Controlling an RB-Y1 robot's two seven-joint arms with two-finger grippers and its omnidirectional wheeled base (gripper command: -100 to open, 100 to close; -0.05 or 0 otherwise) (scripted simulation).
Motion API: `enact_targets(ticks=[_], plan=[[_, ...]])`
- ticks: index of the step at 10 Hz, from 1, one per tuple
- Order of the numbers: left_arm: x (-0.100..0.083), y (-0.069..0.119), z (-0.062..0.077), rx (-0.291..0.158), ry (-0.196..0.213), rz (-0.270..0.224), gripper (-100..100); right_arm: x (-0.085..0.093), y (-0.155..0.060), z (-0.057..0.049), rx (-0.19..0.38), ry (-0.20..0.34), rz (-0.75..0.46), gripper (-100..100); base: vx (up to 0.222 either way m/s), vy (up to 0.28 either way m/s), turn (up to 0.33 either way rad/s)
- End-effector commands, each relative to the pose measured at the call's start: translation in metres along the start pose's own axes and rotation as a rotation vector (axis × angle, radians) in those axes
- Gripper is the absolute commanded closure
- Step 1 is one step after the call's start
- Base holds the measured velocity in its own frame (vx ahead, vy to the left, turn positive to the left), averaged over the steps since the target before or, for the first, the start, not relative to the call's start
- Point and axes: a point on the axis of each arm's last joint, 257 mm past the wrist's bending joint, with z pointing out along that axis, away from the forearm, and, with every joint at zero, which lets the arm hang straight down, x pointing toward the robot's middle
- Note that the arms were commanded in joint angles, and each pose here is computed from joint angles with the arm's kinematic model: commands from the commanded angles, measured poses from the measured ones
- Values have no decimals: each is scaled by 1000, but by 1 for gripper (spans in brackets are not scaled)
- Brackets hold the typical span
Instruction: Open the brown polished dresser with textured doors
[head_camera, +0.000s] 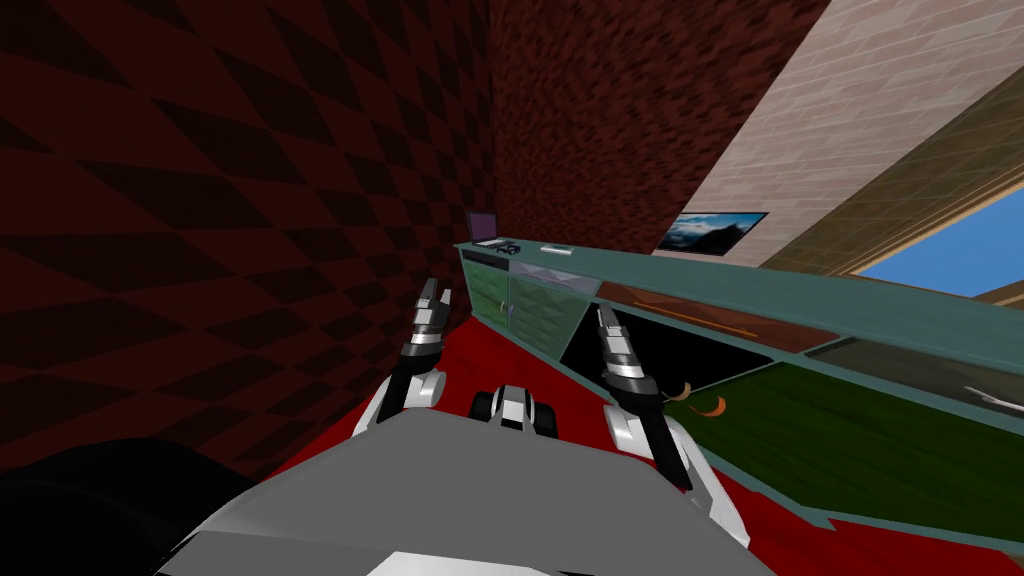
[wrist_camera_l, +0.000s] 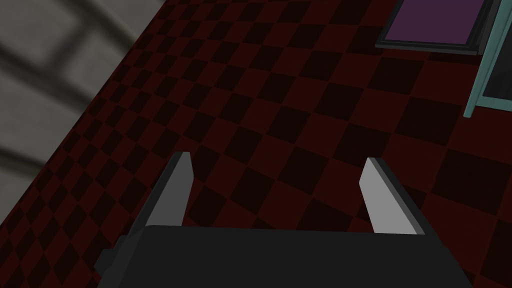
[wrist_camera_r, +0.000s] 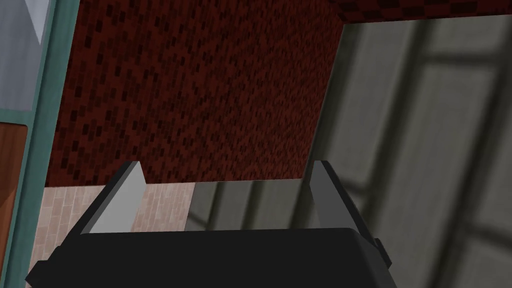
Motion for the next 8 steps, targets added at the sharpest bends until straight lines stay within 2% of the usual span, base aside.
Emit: enact_targets(ticks=[1, 2, 3, 4, 5, 6, 7, 8], plan=[[0, 0, 0, 0, 0, 0, 0, 2, -1, 0, -5, 26, -130, -100, 43, 8, 12], [0, 0, 0, 0, 0, 0, 0, 4, -3, 0, -8, 43, -205, -100, 45, 9, 16], [0, 0, 0, 0, 0, 0, 0, 4, -3, 0, -9, 43, -215, -100, 35, 4, 10], [0, 0, 0, 0, 0, 0, 0, 5, -4, 0, -13, 60, -296, -100, 34, 5, 17], [0, 0, 0, 0, 0, 0, 0, 5, -4, 0, -13, 60, -303, -100, 31, 3, 11], [0, 0, 0, 0, 0, 0, 0, 7, -6, 0, -17, 77, -386, -100, 38, 3, 21], [0, 0, 0, 0, 0, 0, 0, 7, -6, 0, -18, 77, -392, -100, 32, 4, 12], [0, 0, 0, 0, 0, 0, 0, 8, -8, 0, -22, 94, -476, -100, 43, 8, 22]])
